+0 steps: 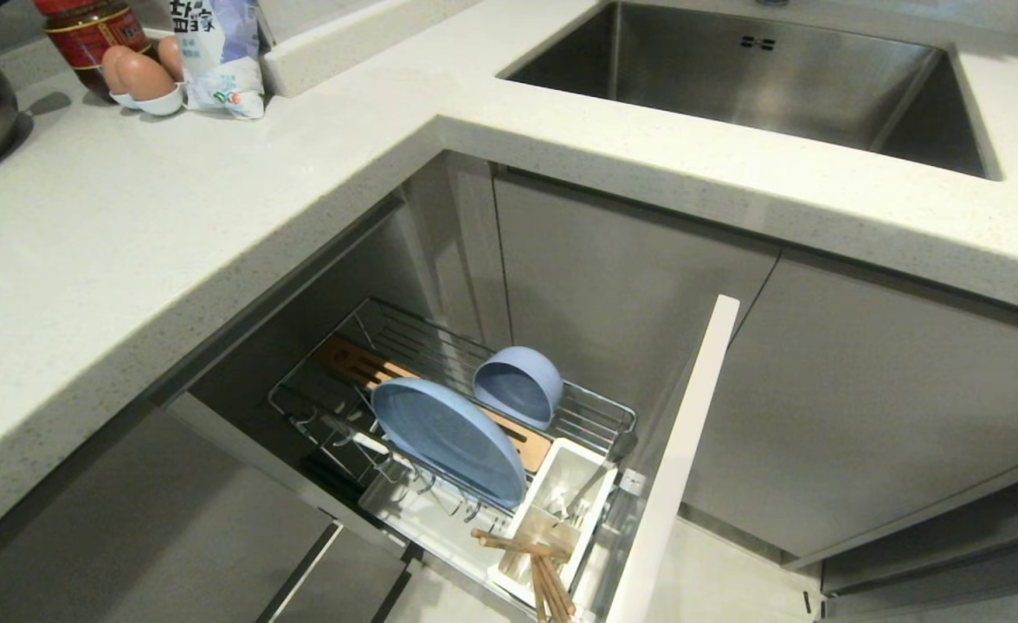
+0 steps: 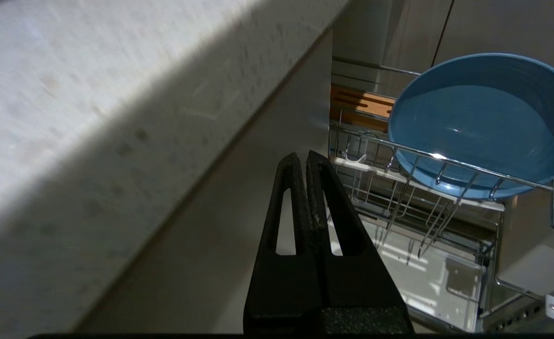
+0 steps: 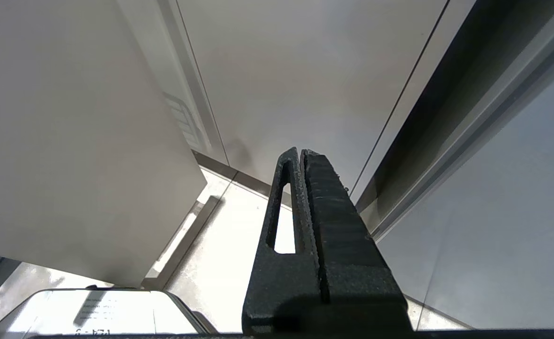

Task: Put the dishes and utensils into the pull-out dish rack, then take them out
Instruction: Take the plate out of the cupboard

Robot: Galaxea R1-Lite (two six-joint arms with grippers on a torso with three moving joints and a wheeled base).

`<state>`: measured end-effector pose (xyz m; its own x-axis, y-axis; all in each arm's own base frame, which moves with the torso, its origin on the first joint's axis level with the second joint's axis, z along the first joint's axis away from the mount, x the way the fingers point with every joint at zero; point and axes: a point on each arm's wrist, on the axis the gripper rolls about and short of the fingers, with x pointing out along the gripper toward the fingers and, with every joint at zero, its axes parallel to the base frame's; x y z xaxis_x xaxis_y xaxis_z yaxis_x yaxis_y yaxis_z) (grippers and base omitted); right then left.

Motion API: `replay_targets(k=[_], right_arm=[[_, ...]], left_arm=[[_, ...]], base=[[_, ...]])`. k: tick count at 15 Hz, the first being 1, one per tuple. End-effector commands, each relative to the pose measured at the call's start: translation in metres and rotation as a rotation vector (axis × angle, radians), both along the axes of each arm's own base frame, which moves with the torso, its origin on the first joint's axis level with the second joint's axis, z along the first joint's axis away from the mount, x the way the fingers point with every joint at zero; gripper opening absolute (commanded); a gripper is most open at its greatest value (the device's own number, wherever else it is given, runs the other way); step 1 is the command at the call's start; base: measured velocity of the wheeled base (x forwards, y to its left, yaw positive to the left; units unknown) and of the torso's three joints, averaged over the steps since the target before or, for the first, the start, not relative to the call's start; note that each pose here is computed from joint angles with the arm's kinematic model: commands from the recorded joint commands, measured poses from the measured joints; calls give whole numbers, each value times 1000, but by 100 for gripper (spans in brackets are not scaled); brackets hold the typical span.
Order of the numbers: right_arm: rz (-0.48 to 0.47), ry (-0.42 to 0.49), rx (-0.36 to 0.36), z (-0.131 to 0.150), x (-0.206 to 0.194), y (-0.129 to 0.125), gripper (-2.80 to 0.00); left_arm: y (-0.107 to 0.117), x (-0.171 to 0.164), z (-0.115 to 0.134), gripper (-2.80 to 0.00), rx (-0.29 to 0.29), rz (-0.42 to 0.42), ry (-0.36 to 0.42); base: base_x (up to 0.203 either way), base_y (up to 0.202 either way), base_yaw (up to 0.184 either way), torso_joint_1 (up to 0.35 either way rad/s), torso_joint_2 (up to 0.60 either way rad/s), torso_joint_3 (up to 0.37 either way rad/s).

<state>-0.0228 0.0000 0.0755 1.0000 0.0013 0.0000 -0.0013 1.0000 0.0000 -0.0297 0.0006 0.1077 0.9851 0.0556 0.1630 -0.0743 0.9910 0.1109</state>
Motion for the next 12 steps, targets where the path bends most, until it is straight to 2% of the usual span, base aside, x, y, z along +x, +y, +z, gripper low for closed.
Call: replay_targets(k=[1,3,4,12], right_arm=[[0,0,0,0,0,0,-280],[0,0,0,0,0,0,-280],[0,0,0,0,0,0,-280],[0,0,1,0,0,0,-280]], left_arm=[[0,7,-20,-280,-2,-1,15],[-1,8,-27,-280,1,-38,95],[-1,8,-34,-280,5,-68,165],[-2,8,-34,-280,2,-85,158]], base=[[0,0,0,0,0,0],[0,0,0,0,0,0],[0,0,0,0,0,0],[0,0,0,0,0,0]])
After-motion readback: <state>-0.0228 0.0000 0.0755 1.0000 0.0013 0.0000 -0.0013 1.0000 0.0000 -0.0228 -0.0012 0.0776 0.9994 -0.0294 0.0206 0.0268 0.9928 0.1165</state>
